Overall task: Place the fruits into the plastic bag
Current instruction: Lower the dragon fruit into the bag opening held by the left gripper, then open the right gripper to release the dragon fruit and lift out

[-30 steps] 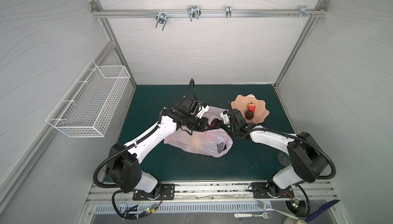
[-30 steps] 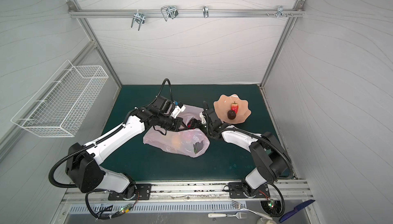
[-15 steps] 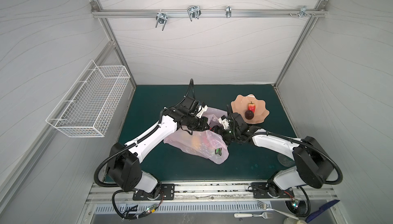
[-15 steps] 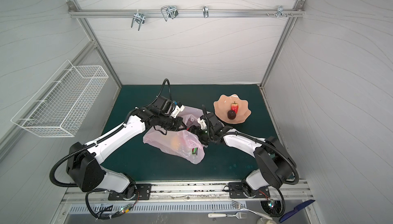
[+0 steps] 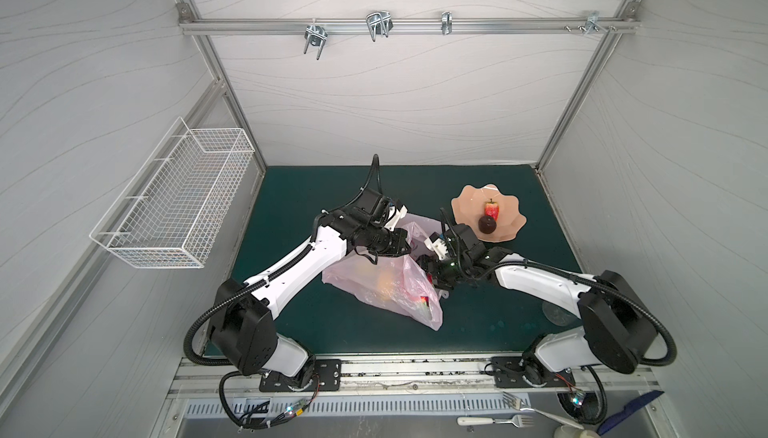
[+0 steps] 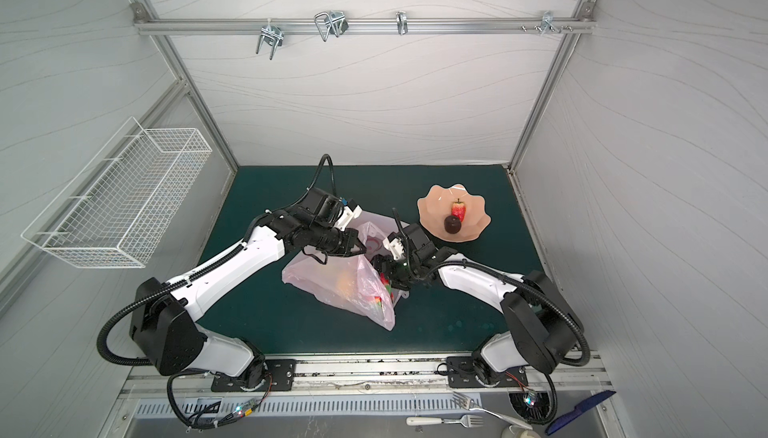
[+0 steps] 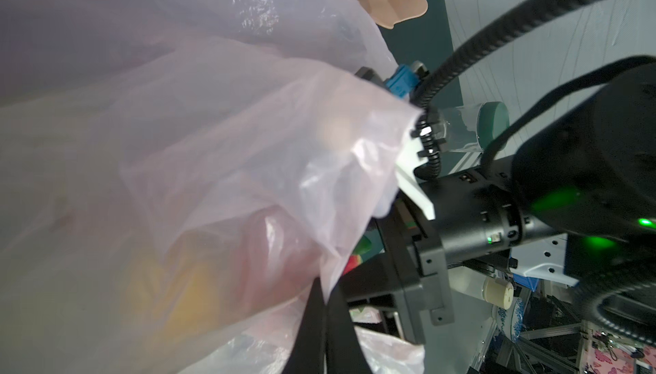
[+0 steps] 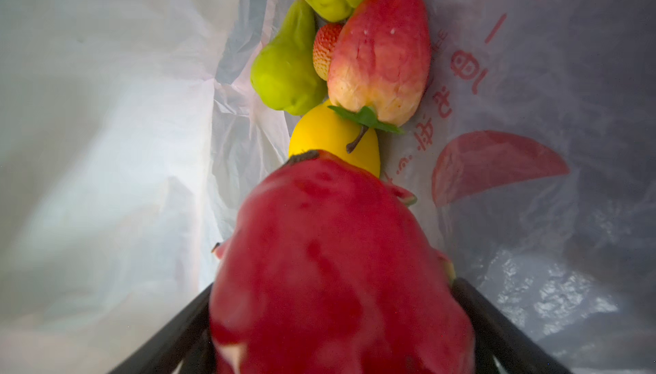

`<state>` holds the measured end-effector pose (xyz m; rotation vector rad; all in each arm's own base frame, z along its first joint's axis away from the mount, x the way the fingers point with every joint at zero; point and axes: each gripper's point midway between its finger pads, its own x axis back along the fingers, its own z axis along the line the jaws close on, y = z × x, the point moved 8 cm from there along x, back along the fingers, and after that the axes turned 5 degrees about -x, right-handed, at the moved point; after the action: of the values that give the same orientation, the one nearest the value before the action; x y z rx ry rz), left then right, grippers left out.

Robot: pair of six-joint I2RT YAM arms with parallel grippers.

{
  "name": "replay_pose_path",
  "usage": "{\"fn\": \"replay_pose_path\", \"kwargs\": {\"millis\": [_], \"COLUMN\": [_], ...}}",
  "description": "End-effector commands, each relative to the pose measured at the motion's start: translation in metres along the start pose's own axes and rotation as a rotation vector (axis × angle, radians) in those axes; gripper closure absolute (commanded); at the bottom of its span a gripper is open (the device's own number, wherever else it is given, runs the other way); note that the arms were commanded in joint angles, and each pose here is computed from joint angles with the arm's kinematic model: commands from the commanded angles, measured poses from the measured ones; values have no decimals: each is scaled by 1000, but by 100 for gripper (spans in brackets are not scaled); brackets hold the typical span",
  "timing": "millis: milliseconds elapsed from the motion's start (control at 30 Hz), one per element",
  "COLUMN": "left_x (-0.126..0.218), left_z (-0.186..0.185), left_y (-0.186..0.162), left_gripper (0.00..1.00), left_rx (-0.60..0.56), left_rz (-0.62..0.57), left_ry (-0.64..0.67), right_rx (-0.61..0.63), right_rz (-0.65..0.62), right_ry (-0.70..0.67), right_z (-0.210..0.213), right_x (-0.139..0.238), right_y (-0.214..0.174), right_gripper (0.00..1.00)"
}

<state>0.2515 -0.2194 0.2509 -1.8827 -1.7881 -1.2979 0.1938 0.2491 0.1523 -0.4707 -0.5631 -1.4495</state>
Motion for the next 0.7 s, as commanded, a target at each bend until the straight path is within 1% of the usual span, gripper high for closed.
{"fn": "replay_pose_path", "kwargs": {"millis": [0, 133, 200, 333, 400, 500, 667], "left_x": [6, 6, 5, 3, 1, -3, -9], "left_z": [-16, -21, -22, -22, -20, -17, -12], "left_y": [13, 8, 5, -1, -3, -5, -7], "left_gripper": [100, 100, 100, 100, 100, 100, 100], "left_rx": [-64, -92, -100, -111, -113, -114, -115], "left_rz": [-56, -43, -35, -14, -6, 5, 17], "left_ry": [-69, -93, -105, -121, -120, -111, -100], "right_rx": [37, 5, -22, -71, -78, -104, -201], "right_rz": [16, 3, -3, -50, -47, -40, -45], "right_ry": [53, 65, 74, 108, 134, 159, 212], "right_z": [12, 10, 8, 11, 19, 26, 27], "right_x": [-6, -15, -19, -23, -28, -39, -57], "right_y": [10, 32, 43, 69, 80, 90, 98], "right_gripper": [74, 75, 77, 77, 76, 74, 72]}}
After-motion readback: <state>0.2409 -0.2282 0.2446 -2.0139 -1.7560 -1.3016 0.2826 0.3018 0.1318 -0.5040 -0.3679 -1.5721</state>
